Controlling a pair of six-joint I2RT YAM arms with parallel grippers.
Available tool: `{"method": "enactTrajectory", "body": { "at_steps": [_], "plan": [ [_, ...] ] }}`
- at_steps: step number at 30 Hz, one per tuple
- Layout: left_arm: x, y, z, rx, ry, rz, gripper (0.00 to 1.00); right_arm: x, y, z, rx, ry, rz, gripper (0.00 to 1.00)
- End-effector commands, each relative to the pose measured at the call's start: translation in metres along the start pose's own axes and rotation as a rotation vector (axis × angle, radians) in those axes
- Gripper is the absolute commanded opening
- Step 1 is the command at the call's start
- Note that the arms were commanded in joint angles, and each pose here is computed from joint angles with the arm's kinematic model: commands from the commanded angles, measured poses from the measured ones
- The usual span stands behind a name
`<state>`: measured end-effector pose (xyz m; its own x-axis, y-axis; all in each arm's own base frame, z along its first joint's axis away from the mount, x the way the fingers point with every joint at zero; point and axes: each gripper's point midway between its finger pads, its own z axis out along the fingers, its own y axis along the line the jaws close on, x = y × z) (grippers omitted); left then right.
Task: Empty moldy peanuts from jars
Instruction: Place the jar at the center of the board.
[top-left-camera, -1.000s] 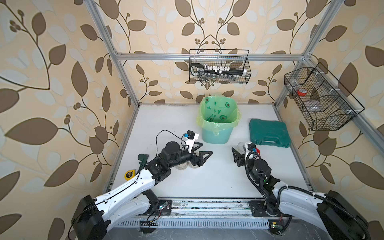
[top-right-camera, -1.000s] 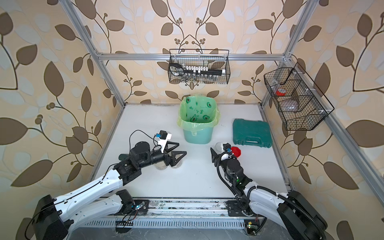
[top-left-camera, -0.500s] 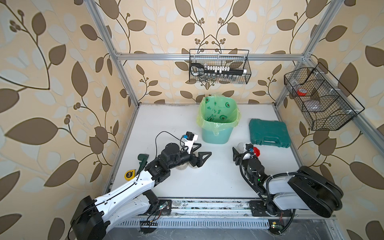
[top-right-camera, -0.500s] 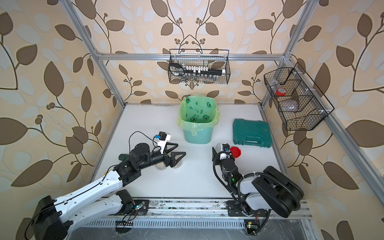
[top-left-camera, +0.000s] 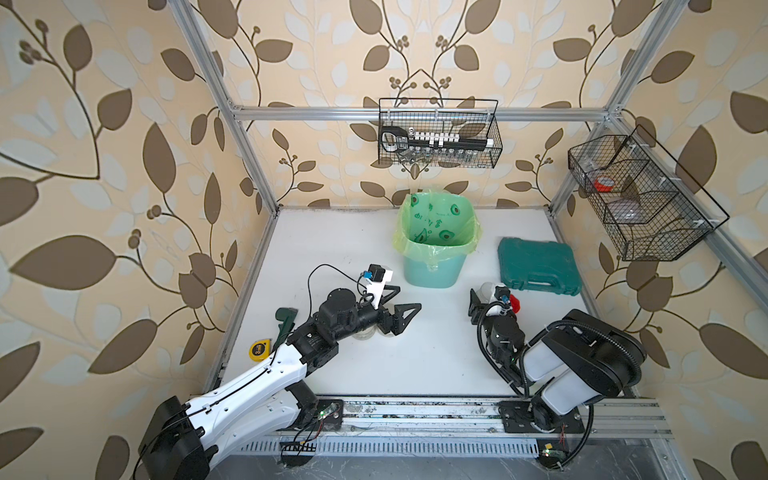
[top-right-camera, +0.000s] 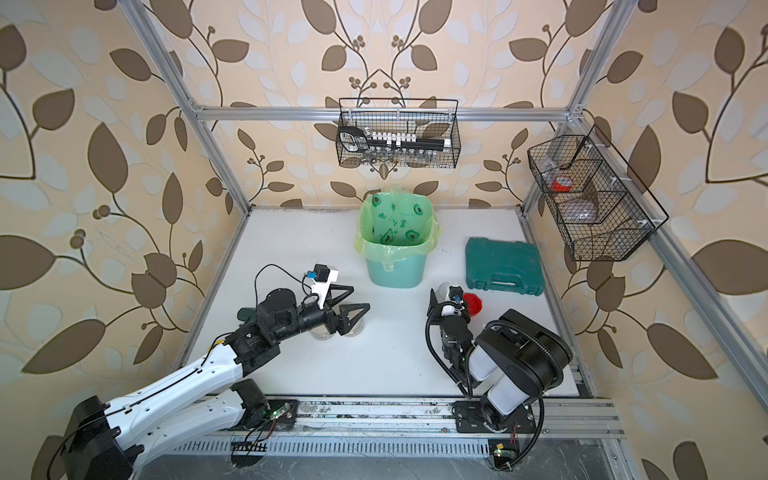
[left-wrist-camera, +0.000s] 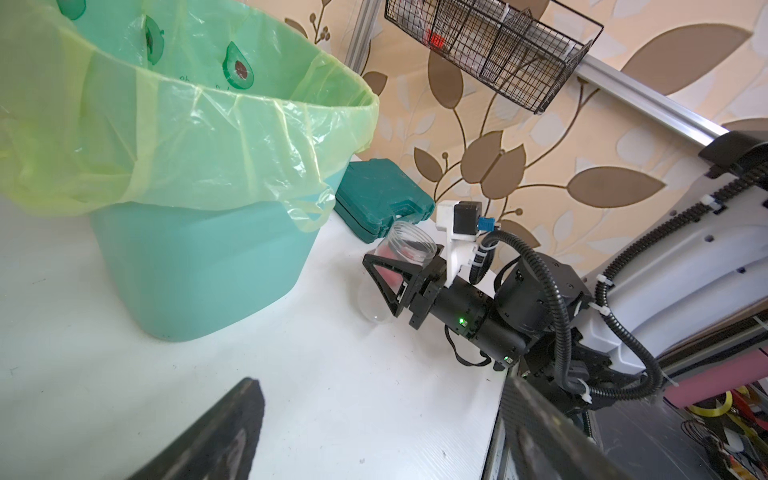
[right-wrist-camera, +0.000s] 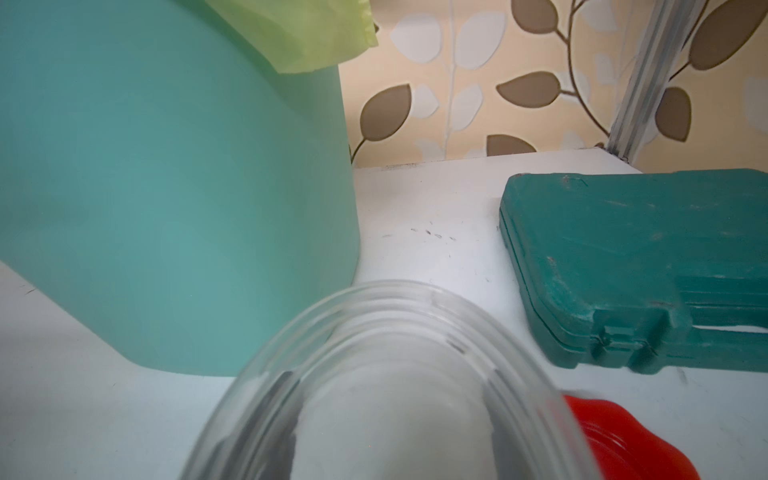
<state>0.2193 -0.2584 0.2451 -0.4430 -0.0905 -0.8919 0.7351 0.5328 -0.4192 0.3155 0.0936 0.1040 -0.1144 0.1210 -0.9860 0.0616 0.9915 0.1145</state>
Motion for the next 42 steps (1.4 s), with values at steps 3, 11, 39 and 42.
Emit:
{"method": "enactTrajectory", "body": {
  "at_steps": [3, 11, 39, 42],
  "plan": [
    [-0.008, -0.006, -0.001, 0.018, -0.040, 0.039, 0.91, -0.007, -0.002, 0.008, 0.051, -0.021, 0.018, 0.05],
    [-0.009, -0.005, -0.006, 0.007, -0.051, 0.042, 0.92, -0.001, -0.001, 0.016, 0.110, -0.001, -0.019, 0.09],
    [-0.008, -0.002, -0.013, -0.016, -0.066, 0.053, 0.92, 0.009, 0.014, 0.015, 0.115, 0.051, -0.101, 0.23],
    [-0.008, -0.002, -0.013, -0.016, -0.065, 0.051, 0.92, 0.011, 0.014, 0.017, 0.123, 0.070, -0.102, 0.26]
  ]
}}
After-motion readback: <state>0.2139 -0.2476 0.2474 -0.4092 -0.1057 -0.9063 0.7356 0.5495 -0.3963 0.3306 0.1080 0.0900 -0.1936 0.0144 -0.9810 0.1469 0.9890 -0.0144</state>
